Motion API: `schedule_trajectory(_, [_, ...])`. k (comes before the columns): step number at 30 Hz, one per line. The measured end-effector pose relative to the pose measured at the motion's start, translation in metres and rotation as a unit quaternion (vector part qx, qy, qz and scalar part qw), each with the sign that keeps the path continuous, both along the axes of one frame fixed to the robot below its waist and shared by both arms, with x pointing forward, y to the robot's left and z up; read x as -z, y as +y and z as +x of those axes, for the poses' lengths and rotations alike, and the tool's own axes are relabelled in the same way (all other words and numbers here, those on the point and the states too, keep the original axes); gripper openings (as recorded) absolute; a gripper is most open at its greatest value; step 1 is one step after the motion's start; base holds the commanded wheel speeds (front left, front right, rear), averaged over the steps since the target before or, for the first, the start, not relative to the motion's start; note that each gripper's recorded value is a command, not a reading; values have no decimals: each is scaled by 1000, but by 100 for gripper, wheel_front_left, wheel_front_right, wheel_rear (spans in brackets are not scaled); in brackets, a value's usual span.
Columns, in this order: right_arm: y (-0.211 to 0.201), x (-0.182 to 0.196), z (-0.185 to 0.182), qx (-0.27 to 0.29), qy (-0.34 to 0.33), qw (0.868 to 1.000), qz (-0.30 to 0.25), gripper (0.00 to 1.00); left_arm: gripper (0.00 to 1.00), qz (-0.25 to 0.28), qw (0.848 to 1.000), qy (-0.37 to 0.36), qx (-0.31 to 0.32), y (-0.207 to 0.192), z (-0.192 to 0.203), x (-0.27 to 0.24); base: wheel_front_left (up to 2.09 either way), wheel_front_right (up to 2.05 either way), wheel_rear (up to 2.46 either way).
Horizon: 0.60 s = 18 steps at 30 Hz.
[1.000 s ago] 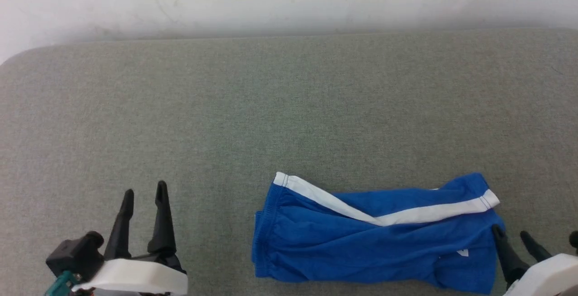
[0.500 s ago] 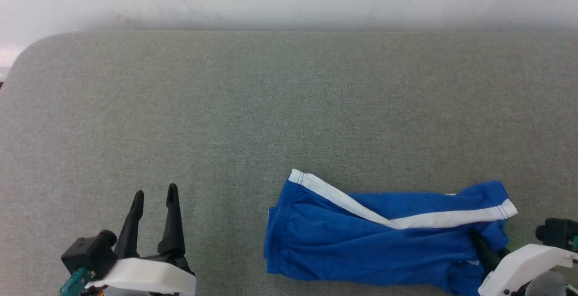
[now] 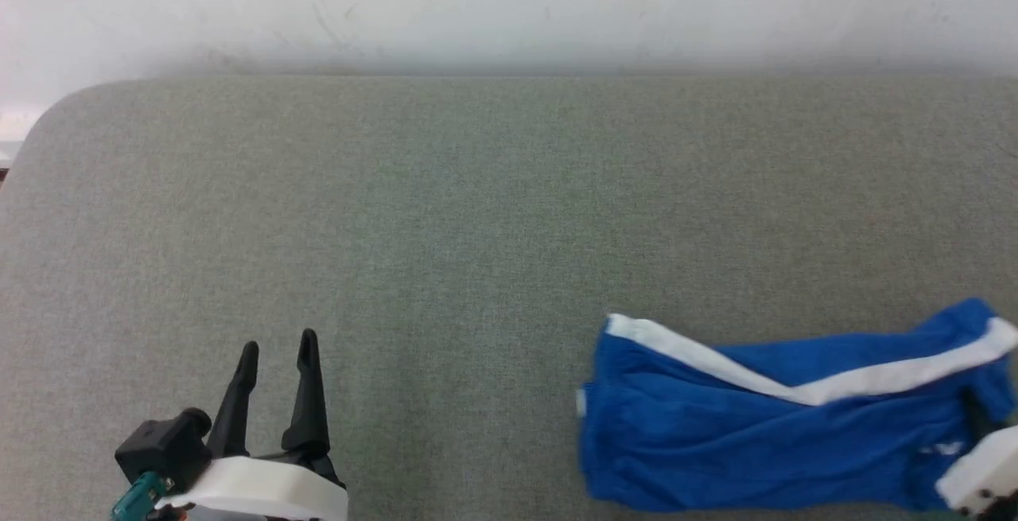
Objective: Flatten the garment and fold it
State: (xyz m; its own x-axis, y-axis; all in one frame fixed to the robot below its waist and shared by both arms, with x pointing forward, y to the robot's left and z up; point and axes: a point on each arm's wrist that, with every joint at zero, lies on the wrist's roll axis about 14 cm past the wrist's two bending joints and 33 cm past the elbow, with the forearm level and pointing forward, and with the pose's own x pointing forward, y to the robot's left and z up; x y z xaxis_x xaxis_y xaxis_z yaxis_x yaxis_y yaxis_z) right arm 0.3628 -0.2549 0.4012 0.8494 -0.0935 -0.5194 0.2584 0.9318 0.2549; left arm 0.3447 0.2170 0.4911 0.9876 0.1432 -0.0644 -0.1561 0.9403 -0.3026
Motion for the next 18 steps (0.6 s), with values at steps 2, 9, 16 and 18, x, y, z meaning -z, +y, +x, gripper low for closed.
schedule_trajectory(2, [-19, -11, 0, 22, -11, 999, -24, 0, 100, 0, 1000, 0, 2, -1, 0, 0, 0, 0, 0])
schedule_trajectory(9, [-15, -43, 10, 1, -48, 998, -51, 0, 100, -2, 1000, 2, 11, -5, 0, 0, 0, 0, 0])
schedule_trajectory(16, [78, -66, 22, -126, -89, 988, 12, 0, 100, -10, 1000, 8, 15, -9, 0, 4, 0, 0, 0])
schedule_trajectory(18, [99, -66, 19, -156, -89, 983, 26, 0, 100, -13, 1000, 11, 13, -9, -1, 5, 0, 0, 0])
